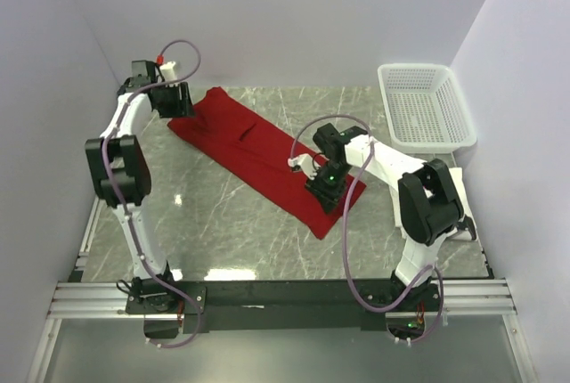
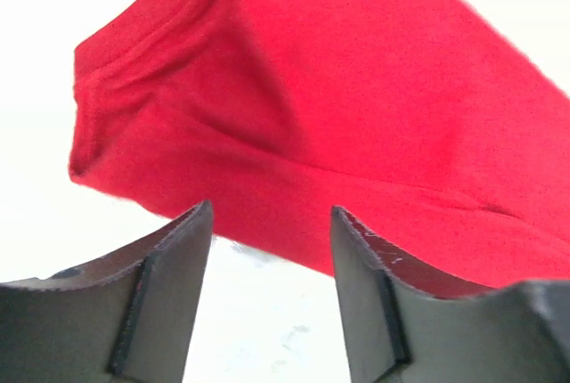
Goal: Fold and stack the t-shirts
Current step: Fold the tshirt
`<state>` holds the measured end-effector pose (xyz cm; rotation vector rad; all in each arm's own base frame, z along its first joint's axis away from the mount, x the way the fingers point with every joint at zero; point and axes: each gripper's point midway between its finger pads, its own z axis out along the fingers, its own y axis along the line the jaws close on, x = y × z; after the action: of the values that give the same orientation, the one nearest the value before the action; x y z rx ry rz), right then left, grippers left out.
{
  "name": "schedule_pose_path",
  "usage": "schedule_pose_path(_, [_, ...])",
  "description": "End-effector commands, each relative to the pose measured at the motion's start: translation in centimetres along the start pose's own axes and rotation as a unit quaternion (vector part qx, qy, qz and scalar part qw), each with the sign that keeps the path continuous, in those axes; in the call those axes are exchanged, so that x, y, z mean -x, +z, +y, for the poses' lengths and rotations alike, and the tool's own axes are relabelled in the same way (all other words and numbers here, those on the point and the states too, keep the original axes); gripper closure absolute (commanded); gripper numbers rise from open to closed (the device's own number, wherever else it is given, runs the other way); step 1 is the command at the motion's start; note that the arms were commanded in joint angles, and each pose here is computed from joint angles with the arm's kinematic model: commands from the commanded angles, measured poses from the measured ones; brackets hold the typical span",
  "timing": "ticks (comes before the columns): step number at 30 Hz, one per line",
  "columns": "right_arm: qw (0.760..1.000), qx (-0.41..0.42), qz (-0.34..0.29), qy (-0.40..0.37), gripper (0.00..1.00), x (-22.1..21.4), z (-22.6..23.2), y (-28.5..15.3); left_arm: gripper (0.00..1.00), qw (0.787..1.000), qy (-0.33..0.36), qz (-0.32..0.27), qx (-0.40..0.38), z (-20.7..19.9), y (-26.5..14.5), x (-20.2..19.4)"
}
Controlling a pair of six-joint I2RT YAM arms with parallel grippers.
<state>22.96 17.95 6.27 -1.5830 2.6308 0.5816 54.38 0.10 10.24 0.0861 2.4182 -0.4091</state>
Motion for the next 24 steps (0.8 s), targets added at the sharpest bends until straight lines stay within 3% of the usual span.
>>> schedule_pose_path(1, [0.997, -0.035, -0.035, -0.059, 0.62, 3.2, -0.3, -0.8, 0.40, 0.997, 0.007, -0.069, -0.040, -4.1, -4.3, 3.4])
schedule_pose_path(6, [0.997, -0.043, -0.004, -0.061, 0.59, 2.5, 2.5, 1.6, 0.41, 0.996, -0.052, -0.008, -0.068, -5.7, -3.2, -1.6])
schedule_pose_path(12, [0.990, -0.108, 0.025, -0.092, 0.59, 0.3, 4.6, 3.8, 0.40, 0.995, -0.063, 0.043, -0.060, -6.6, -1.7, -5.7])
schedule_pose_path(24, [0.984, -0.161, 0.040, -0.062, 0.59, 0.1, 4.5, 6.2, 0.40, 0.995, -0.062, 0.056, -0.049, -5.9, -0.4, -6.7])
